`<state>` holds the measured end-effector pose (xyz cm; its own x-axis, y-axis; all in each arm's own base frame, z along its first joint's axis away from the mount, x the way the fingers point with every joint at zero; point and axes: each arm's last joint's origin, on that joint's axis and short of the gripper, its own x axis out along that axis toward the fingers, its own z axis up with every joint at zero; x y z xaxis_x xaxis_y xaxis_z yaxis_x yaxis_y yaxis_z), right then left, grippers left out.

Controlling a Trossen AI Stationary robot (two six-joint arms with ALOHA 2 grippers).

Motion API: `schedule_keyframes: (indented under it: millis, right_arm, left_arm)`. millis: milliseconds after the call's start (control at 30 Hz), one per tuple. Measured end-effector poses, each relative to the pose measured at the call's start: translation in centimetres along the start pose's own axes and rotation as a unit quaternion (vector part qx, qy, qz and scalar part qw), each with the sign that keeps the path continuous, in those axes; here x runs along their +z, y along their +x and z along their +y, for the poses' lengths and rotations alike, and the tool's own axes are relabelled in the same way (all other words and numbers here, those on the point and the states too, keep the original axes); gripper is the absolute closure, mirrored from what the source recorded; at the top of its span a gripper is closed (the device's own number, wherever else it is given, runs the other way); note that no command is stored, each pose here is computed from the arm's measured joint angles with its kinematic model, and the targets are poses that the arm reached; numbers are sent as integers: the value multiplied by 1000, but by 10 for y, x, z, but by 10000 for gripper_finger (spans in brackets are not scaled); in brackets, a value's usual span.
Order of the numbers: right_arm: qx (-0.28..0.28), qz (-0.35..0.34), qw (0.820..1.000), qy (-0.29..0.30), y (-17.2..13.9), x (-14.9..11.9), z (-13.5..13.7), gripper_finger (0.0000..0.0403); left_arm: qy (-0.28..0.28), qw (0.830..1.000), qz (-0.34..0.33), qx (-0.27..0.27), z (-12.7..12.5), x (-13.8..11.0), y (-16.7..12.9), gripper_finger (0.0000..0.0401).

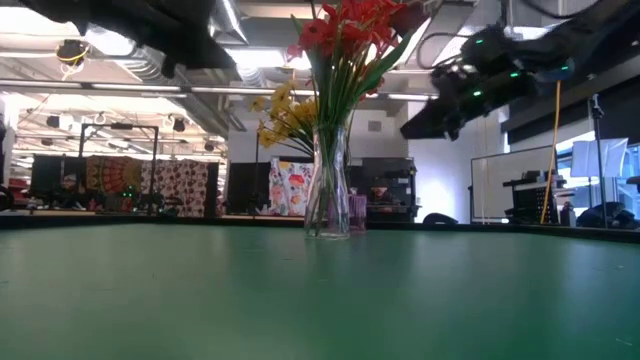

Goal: Sort flowers into vase by color
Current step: Return to Home Position

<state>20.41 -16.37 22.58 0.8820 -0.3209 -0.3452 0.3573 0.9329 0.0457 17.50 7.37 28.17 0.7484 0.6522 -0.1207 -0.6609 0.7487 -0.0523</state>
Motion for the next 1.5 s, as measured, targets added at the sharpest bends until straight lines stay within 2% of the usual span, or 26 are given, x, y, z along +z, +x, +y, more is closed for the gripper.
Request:
schedule_keyframes:
  millis: [133, 267, 367, 467, 633, 800, 900, 1033, 1167, 1333, 1500]
  right_arm:
    - [12, -37, 999, 3, -26, -8, 11, 286]
    - [26, -116, 993, -8, -53, -13, 22, 337]
    - [7, -159, 987, -21, -73, -14, 28, 370]
    - [-14, -198, 979, -37, -92, -15, 34, 395]
    - [-6, -247, 967, -66, -114, -23, 43, 394]
    - [22, -270, 960, -72, -125, -45, 50, 400]
    - [23, -301, 951, -67, -134, -52, 54, 400]
    - [-10, -311, 950, -33, -140, -61, 54, 401]
    - [-21, -307, 951, -16, -146, -66, 56, 401]
    - [-79, -315, 946, 6, -152, -69, 55, 401]
    - [-66, -311, 948, 2, -149, -68, 59, 402]
  left_arm:
    - [-14, 999, -14, -31, 4, 8, -17, 400]
    - [-18, 999, -1, -47, 5, 7, -30, 401]
    - [-23, 997, -4, -71, 0, 8, -37, 401]
    - [7, 995, -5, -103, -8, 8, -43, 401]
    - [53, 989, -13, -141, -18, 7, -48, 401]
    - [60, 986, -17, -157, -18, 6, -57, 401]
    - [55, 986, -26, -152, -12, -6, -62, 401]
    - [24, 982, -66, -174, -5, -25, -70, 401]
    - [6, 981, -64, -180, 0, -45, -73, 401]
    - [-11, 980, -79, -182, 5, -50, -79, 401]
    - [-13, 980, -83, -183, 7, -56, -81, 401]
